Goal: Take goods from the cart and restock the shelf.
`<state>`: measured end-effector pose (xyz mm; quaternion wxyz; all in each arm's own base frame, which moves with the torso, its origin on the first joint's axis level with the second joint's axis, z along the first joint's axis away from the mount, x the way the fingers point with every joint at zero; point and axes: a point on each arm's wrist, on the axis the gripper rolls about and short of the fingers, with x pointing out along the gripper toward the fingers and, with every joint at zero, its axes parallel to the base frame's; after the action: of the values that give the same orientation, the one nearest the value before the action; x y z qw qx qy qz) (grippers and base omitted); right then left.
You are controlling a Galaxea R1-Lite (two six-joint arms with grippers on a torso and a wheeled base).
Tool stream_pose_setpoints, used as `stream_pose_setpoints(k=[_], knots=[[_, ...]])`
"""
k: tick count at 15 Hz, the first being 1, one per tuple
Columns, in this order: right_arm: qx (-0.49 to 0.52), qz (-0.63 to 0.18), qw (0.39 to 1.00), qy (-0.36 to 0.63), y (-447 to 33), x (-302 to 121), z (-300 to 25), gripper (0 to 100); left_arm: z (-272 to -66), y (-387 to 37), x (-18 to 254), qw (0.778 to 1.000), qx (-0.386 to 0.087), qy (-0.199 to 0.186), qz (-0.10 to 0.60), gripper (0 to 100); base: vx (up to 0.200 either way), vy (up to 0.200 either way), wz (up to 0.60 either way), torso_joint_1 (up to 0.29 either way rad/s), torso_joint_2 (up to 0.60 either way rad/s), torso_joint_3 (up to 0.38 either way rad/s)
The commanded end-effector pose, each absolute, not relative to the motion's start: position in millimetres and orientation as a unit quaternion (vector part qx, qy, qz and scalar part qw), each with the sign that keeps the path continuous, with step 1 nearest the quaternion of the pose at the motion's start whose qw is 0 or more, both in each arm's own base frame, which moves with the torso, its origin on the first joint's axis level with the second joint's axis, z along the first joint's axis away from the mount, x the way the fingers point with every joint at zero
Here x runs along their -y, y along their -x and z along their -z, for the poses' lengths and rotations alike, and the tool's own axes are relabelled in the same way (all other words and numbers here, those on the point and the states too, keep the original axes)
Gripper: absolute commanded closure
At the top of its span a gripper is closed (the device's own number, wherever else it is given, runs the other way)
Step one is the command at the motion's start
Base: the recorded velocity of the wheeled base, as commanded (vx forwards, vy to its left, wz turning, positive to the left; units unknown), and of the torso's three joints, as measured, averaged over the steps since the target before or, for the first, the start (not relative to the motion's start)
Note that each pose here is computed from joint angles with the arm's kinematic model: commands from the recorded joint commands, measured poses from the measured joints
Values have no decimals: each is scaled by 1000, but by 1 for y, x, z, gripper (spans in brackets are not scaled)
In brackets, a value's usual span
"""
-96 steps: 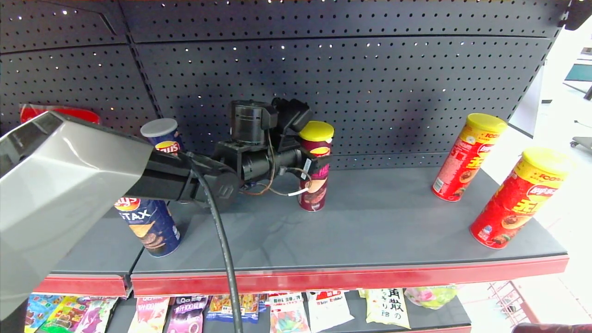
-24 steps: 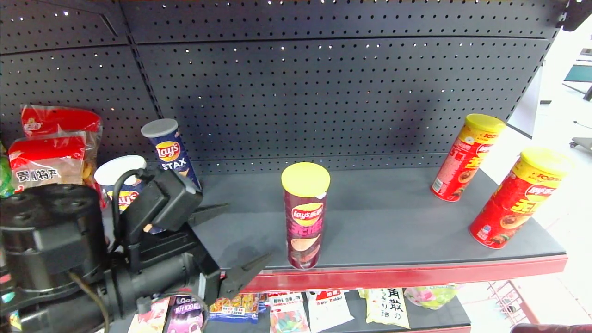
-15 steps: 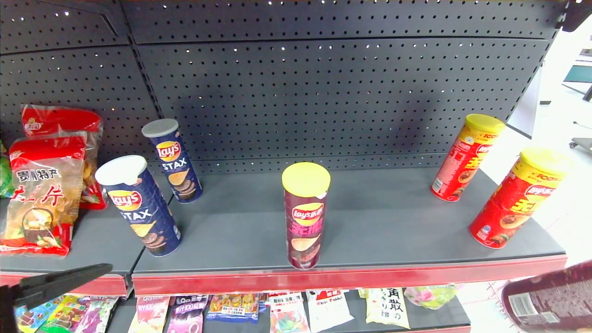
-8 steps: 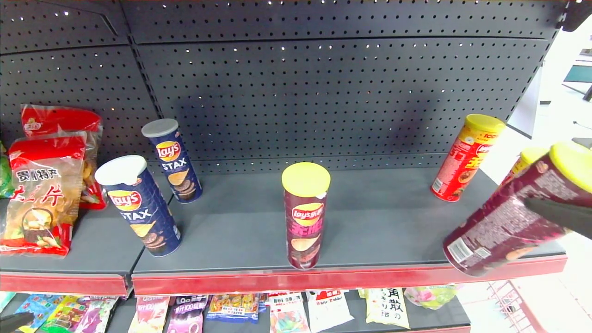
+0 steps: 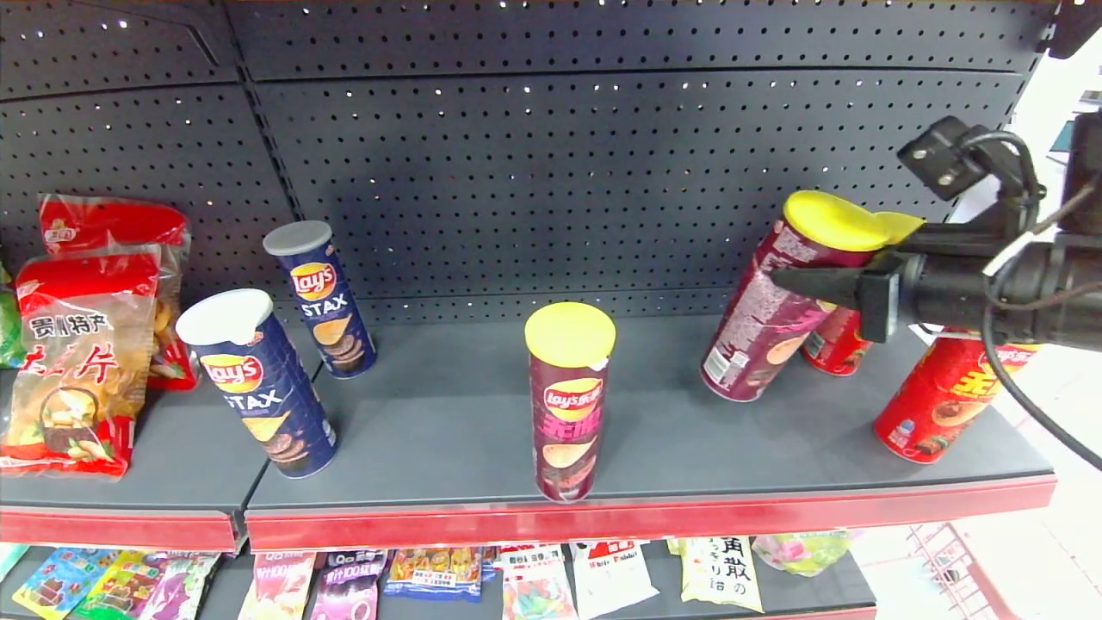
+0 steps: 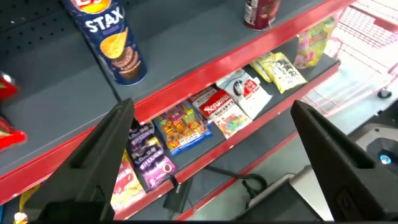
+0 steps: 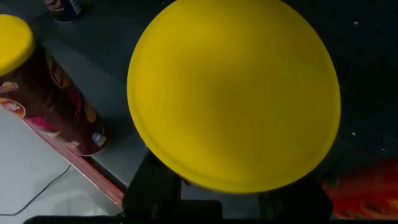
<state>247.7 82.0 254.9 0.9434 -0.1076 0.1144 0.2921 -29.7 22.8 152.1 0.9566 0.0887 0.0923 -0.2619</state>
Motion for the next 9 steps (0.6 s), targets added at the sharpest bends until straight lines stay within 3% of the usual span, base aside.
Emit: stream_pose_setpoints(k=[1, 9], knots=[[-136, -314, 933, 111, -276, -104, -241, 100, -150, 32, -24, 959, -85, -86, 257, 0, 0, 0, 0, 0, 0, 0], [-138, -361, 915, 120, -307, -155, -230, 100, -145, 34, -24, 963, -87, -85, 242, 0, 0, 0, 0, 0, 0, 0]])
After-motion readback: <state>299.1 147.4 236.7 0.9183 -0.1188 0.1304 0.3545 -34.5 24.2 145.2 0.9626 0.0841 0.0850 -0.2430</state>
